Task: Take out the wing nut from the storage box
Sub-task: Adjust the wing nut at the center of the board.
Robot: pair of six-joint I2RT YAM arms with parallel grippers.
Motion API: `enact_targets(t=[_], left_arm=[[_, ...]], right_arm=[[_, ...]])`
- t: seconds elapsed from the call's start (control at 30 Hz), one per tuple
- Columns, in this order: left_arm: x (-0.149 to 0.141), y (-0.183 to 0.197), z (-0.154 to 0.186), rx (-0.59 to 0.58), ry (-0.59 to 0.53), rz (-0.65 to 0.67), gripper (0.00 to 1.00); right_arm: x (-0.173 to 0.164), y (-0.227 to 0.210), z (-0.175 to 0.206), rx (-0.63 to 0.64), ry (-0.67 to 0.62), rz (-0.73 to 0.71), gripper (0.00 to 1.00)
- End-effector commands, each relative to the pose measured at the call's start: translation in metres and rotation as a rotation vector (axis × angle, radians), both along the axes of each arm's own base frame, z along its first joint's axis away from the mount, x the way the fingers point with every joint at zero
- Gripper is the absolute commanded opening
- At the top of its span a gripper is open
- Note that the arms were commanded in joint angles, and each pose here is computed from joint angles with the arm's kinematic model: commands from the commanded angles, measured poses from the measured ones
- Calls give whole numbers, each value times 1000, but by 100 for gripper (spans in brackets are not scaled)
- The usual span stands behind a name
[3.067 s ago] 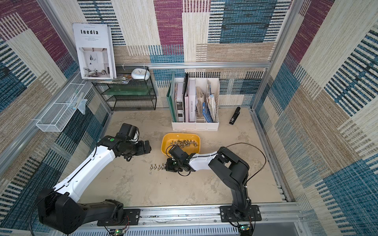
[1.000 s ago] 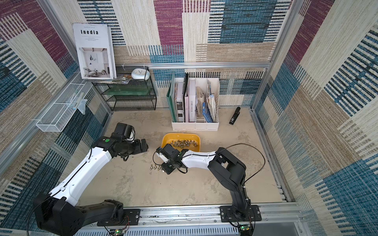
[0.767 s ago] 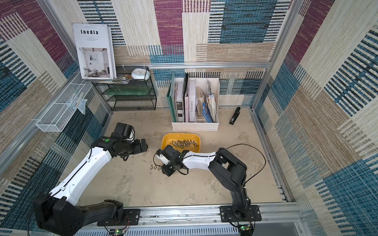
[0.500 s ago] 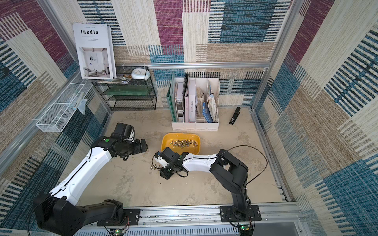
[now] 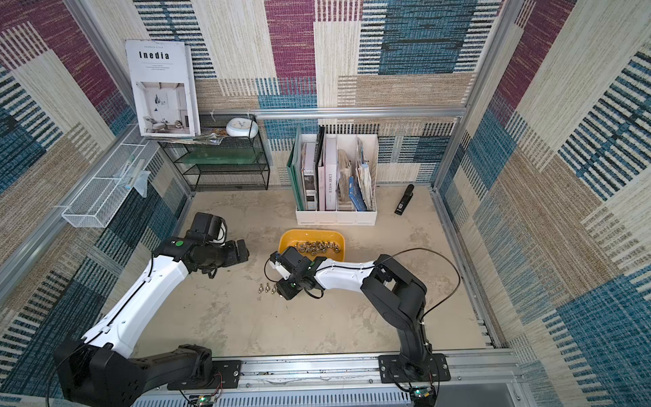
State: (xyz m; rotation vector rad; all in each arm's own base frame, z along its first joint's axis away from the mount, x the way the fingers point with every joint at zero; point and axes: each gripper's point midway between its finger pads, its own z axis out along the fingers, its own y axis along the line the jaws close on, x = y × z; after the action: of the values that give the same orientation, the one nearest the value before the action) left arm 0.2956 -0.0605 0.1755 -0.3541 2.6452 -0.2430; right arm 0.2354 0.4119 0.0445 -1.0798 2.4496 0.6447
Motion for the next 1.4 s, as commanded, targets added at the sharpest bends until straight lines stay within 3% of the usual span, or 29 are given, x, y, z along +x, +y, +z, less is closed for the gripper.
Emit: enact_targets(t=[0.0,0.67,0.9,1.37], left_arm=[[0,3,2,5,-1,6,99],[1,1,0,-12,3,-1,99],[1,1,-1,-13,1,-2,99],[2,2,-1,-6,2,-6,99]], right_arm=[[-1,9,1,22,2,54,52],[-46,19,1,76,116,59,53],[-21,3,-3,-21,26,-35,40],[-23,15,-15,-33,72,-2,30]])
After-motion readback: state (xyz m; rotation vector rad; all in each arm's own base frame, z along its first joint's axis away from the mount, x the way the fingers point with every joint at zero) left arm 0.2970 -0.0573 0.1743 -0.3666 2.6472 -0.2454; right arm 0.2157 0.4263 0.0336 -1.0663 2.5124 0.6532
